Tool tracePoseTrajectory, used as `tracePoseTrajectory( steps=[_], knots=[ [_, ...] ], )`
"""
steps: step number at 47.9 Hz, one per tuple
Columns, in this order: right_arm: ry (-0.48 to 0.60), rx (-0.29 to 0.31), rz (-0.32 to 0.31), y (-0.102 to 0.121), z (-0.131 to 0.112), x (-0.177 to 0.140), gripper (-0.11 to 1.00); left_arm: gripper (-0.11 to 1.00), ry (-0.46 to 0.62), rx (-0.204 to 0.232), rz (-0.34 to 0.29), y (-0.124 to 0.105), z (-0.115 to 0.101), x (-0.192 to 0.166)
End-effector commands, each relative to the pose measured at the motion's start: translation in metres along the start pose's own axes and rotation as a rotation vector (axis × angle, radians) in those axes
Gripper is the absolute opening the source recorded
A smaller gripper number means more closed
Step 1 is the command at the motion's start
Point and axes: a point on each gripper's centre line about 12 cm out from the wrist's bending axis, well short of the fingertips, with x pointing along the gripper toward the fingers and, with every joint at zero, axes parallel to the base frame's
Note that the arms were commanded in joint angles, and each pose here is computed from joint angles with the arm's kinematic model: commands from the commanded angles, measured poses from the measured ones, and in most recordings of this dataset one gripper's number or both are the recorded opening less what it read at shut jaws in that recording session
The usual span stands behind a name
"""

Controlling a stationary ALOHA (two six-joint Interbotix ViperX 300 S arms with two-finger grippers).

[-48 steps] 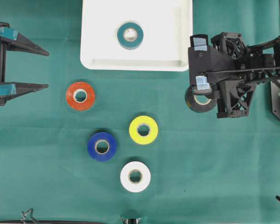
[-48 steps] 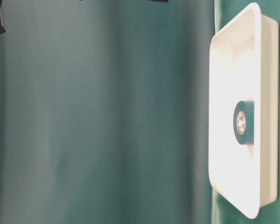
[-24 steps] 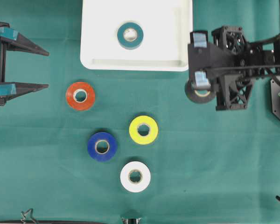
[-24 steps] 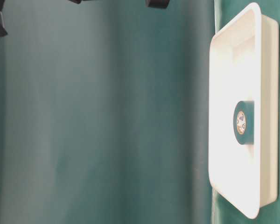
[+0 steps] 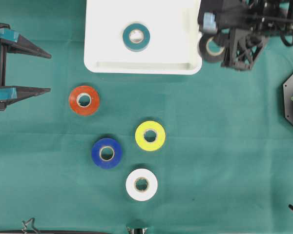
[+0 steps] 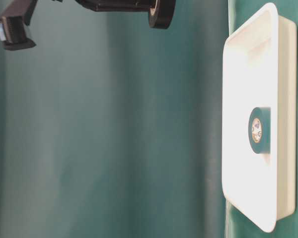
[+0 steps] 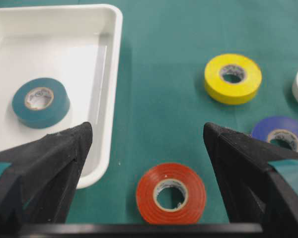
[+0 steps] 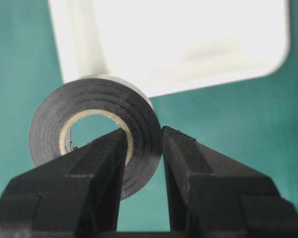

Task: Pick up the tape from a random location and place it into the white case.
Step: 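Lift the black roll and carry it up past the tray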

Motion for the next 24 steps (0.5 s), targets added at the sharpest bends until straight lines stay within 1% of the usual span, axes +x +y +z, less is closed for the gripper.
tracePoseTrajectory(
  steps=[1,9,14,19,24],
  knots=[
    [-0.030,0.041,-0.034,-0.018,0.003,-0.008,0.23,0.98,-0.011,-0.003,0.001,0.000,0.004,0.000],
    [-0.001,0.098,-0.093,-0.045,-0.003,0.000,0.23,0.98,-0.011,-0.003,0.001,0.000,0.004,0.000],
    [0.014,0.128,-0.112,-0.057,-0.008,0.004,0.23,0.98,-0.011,-0.003,0.001,0.000,0.004,0.000],
    [0.029,0.145,-0.121,-0.063,-0.012,0.007,0.23,0.98,-0.011,-0.004,0.002,0.001,0.004,0.000],
    [0.032,0.144,-0.121,-0.063,-0.014,0.008,0.23,0.98,-0.011,-0.004,0.002,0.001,0.004,0.000]
  ],
)
